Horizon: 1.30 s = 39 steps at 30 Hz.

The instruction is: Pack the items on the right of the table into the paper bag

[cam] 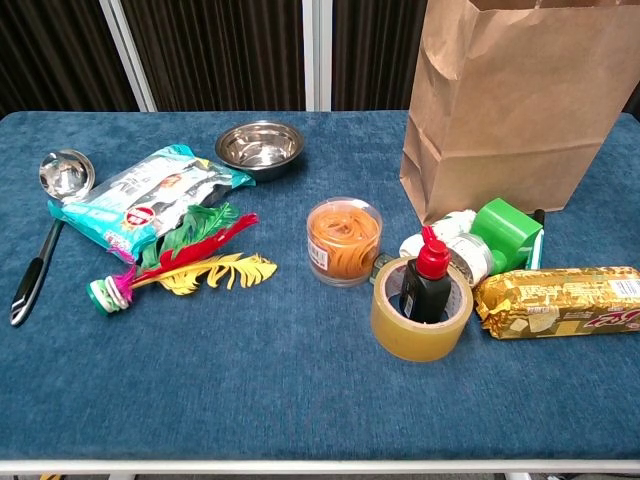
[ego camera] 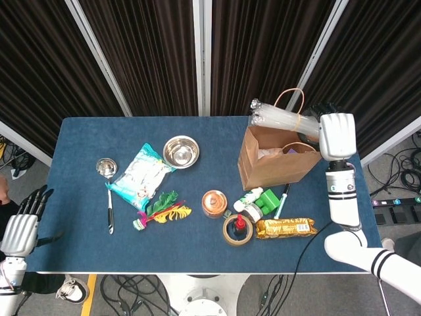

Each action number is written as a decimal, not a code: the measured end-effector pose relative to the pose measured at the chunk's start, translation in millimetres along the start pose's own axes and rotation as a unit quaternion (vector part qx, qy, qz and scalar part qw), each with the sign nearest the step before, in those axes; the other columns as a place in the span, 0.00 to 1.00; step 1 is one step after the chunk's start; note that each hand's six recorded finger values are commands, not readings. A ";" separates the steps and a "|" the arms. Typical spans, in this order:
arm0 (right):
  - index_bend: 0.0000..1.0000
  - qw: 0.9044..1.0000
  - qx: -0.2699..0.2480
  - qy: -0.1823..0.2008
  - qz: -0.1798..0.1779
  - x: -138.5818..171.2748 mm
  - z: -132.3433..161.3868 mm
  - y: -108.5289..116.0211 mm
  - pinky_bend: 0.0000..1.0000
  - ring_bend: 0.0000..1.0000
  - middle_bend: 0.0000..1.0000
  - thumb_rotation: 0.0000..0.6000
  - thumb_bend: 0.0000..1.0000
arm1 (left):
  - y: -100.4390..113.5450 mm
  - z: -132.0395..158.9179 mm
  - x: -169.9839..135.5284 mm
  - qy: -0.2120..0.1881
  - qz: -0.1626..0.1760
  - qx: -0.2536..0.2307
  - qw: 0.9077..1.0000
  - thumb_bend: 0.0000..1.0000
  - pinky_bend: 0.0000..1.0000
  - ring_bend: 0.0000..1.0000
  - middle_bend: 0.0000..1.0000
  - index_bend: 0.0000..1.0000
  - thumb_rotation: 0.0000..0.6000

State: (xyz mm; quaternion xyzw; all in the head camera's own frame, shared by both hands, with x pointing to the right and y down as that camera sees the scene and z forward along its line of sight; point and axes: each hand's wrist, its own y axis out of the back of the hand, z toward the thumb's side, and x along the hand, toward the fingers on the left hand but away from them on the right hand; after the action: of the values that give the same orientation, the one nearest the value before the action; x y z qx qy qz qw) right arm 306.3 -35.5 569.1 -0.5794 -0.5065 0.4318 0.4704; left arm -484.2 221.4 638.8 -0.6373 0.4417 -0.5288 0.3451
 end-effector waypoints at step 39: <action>0.37 0.991 -0.118 0.020 0.061 -0.4 8.8 -48.9 0.33 0.25 0.41 1.00 0.00 | -0.3 -8.2 2.0 0.003 -0.002 0.004 1.000 0.17 0.15 0.02 0.12 0.08 1.00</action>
State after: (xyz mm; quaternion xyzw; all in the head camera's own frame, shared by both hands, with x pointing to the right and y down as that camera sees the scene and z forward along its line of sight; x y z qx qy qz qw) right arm 288.8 -32.8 615.5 -0.6689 -0.5087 0.3851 0.3814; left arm -492.0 219.9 641.5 -0.6348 0.4395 -0.5333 0.3456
